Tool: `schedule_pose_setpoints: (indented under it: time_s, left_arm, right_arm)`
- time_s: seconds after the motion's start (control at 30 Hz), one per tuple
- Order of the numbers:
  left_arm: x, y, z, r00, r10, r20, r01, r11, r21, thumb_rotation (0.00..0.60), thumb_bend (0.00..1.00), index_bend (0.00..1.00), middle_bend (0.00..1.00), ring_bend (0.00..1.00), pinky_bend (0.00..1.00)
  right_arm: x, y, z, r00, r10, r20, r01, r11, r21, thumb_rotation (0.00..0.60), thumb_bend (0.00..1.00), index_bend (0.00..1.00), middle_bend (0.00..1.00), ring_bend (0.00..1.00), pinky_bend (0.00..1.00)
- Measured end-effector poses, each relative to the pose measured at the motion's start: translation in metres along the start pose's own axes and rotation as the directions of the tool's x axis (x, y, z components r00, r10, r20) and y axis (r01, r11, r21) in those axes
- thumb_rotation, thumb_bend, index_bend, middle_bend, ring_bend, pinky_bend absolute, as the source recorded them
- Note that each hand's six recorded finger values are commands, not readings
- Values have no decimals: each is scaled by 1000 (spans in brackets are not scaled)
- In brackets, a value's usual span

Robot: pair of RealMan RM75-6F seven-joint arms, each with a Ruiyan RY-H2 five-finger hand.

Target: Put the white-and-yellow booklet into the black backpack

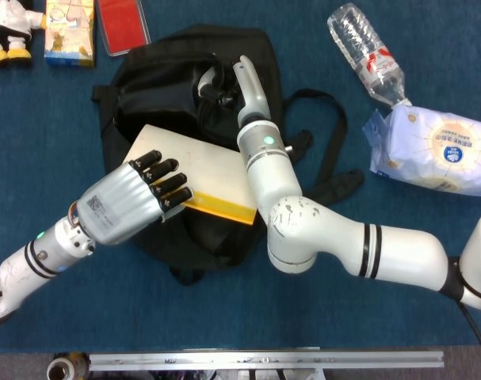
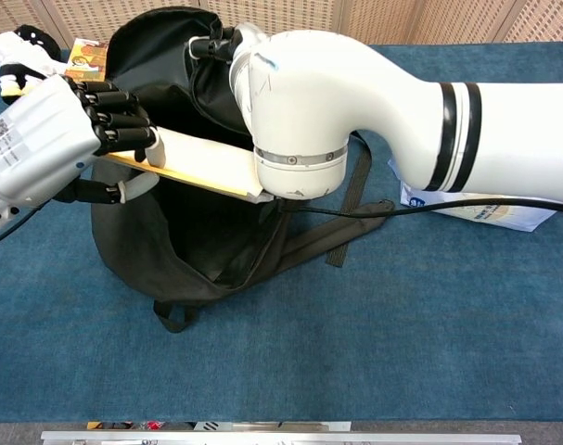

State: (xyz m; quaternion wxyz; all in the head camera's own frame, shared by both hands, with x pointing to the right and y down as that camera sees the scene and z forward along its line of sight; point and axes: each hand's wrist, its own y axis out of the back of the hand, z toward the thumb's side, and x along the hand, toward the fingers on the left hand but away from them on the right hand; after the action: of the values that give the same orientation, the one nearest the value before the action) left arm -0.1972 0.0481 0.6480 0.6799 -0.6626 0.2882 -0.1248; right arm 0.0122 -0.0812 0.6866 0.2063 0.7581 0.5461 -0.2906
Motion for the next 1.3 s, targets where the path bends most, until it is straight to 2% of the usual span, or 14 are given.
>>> schedule_pose_setpoints:
  time_s: [0.17,0.73,1.03,1.3]
  left_arm:
    - [5,-3,-4,1000,-4,-6,4,1000,16,600,352,788,633,469,565]
    - [-7,-36,-13,995,-57,-86,61,997,41,600,352,788,633,467,565]
    - [-2,-44,-18,989,-22,-147,27,999,37,600,352,788,633,464,569]
    - [2,-56,-12,988,-29,-149,34,999,30,600,352,787,633,464,571]
  right_arm:
    - [1,0,1,1000,9,10,-9,1000,-20,600,899,846,740,739,972]
    - [6,3,10,1000,16,4,-16,998,-57,600,898,847,739,739,972]
    - [7,3,13,1000,22,6,-21,997,-70,600,897,846,740,739,972]
    - [7,1,11,1000,25,12,-24,997,-68,600,897,847,740,739,972]
